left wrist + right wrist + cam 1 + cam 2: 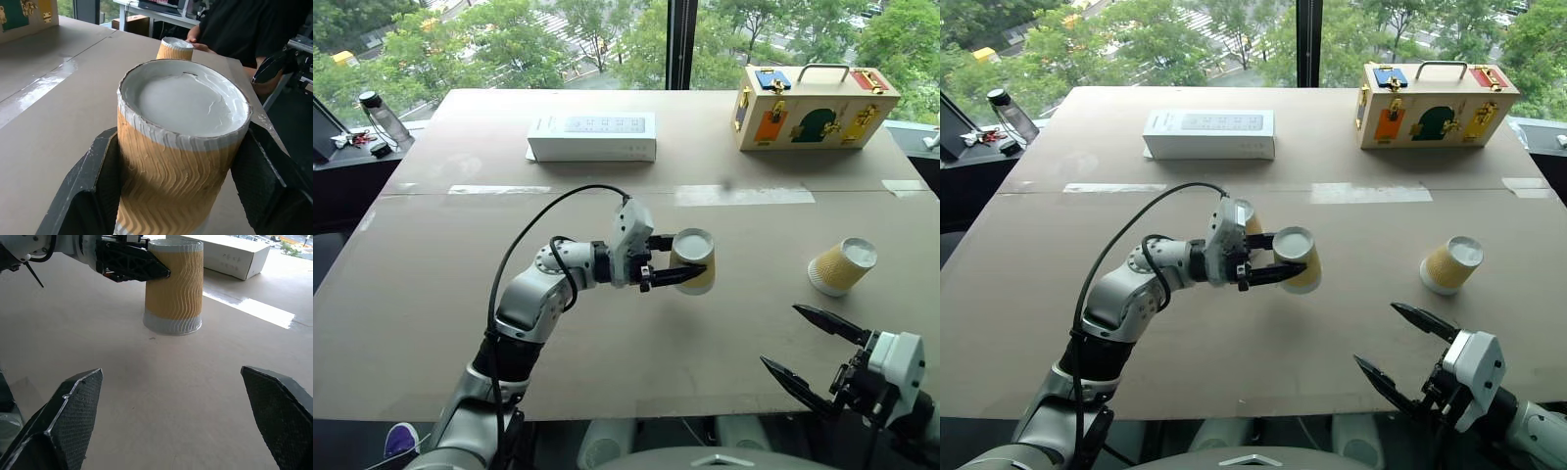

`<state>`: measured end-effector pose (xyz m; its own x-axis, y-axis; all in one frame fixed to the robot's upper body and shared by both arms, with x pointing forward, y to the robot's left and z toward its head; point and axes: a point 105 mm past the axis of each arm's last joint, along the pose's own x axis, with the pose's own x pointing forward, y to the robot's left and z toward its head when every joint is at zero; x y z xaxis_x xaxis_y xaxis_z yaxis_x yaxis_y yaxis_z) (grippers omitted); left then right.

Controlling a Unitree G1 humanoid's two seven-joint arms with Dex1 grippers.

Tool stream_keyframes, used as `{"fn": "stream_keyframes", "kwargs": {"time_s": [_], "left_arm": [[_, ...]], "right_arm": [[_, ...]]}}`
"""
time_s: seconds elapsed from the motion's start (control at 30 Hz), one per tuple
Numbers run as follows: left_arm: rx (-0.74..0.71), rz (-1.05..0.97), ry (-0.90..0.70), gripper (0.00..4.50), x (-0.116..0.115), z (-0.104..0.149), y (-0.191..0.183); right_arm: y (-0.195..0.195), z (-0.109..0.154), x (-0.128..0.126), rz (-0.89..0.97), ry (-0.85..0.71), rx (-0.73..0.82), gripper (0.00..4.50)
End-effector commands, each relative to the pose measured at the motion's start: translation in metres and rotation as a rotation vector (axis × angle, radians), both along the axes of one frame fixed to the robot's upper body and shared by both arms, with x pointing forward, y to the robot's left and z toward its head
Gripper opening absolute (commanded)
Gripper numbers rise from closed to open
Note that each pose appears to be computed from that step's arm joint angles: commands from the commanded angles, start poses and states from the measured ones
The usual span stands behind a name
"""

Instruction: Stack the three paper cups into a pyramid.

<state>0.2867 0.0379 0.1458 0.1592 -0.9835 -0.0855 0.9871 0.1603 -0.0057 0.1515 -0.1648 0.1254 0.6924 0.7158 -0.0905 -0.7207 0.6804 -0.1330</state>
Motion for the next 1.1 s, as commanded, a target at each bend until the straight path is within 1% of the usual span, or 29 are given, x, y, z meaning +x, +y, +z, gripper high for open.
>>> {"fn": "stream_keyframes", "kwargs": {"time_s": [0.03, 0.17, 0.47, 0.57, 0.63, 0.67, 0.7, 0.73, 0.87, 1.03, 1.1], "left_arm": [[0.018, -0.045, -0.035, 2.53, 0.000, -0.002, -0.018], [0.025, -0.044, -0.049, 2.53, 0.006, -0.007, -0.033], [0.078, 0.053, -0.110, 2.53, 0.029, -0.023, -0.046], [0.037, 0.043, -0.083, 2.53, 0.028, -0.022, -0.050], [0.013, 0.035, -0.062, 3.56, 0.028, -0.018, -0.050], [0.001, 0.039, -0.068, 3.85, 0.028, -0.014, -0.049], [-0.014, 0.041, -0.067, 4.29, 0.027, -0.010, -0.047], [-0.034, 0.043, -0.065, 4.41, 0.026, -0.006, -0.045], [-0.143, 0.033, -0.051, 4.41, 0.013, 0.024, -0.023], [-0.188, 0.119, -0.041, 4.41, -0.006, 0.035, 0.031], [-0.186, 0.166, -0.042, 4.41, -0.017, 0.031, 0.052]], "right_arm": [[0.002, 0.011, -0.004, -0.017, -0.056, -0.014, 4.50], [0.003, 0.012, -0.009, -0.042, -0.055, -0.015, 4.50], [0.002, 0.011, -0.014, -0.082, -0.050, -0.017, 4.50], [0.002, 0.011, -0.013, -0.085, -0.053, -0.018, 4.50], [0.003, 0.011, -0.012, -0.082, -0.056, -0.020, 4.50], [0.004, 0.011, -0.012, -0.081, -0.059, -0.019, 4.50], [0.004, 0.012, -0.011, -0.079, -0.061, -0.018, 4.50], [0.004, 0.012, -0.010, -0.078, -0.062, -0.018, 4.50], [0.005, 0.012, -0.008, -0.070, -0.067, -0.015, 4.50], [0.007, 0.010, -0.005, -0.056, -0.073, -0.002, 4.50], [0.007, 0.009, -0.003, -0.050, -0.075, 0.002, 4.50]]}}
